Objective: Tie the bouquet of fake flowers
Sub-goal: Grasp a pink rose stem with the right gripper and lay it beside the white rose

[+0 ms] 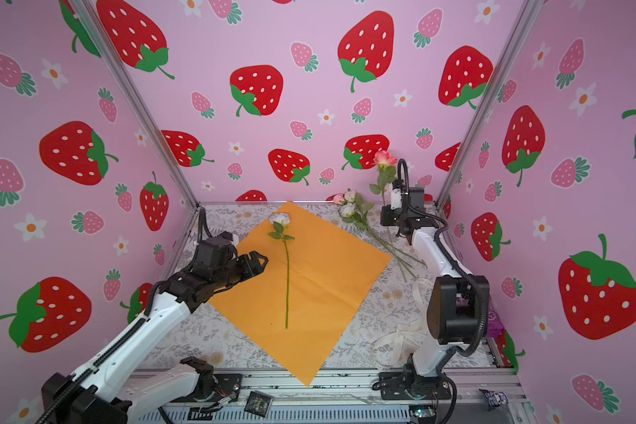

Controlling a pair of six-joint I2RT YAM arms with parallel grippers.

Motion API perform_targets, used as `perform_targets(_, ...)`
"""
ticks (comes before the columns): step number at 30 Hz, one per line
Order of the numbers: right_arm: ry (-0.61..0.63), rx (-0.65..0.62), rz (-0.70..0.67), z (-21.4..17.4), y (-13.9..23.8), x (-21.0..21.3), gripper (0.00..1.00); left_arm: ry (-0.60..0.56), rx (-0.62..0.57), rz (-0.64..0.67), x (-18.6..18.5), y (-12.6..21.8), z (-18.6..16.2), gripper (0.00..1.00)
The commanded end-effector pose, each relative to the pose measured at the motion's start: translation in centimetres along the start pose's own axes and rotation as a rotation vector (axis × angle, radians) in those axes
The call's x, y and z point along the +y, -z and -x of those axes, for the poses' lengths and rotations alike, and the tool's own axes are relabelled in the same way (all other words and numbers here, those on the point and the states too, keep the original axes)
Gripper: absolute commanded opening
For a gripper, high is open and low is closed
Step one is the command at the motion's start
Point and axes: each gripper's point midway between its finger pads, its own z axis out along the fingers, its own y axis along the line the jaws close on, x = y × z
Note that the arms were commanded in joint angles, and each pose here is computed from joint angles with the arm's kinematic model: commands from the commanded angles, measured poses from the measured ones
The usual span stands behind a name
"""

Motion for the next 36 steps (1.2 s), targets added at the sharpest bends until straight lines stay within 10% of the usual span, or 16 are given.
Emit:
perform_targets(1,-0.26,0.035,0.224,-3.8,-2.5,8.1,0.0,0.049,0.01,0.114,4.3,1.2,-1.0,0.9)
perform_targets(12,-0.472,0.213,0.38,-12.7,-9.3,22.8,0.0,0.133,0.023,0.082,6.6,2.9,-3.0,0.93)
perform_targets(36,-0.473,0.415,0.416,-18.7,-14.0,26.2,0.05,0.161,0.071,0.051,6.4,1.5,-3.8,0.91)
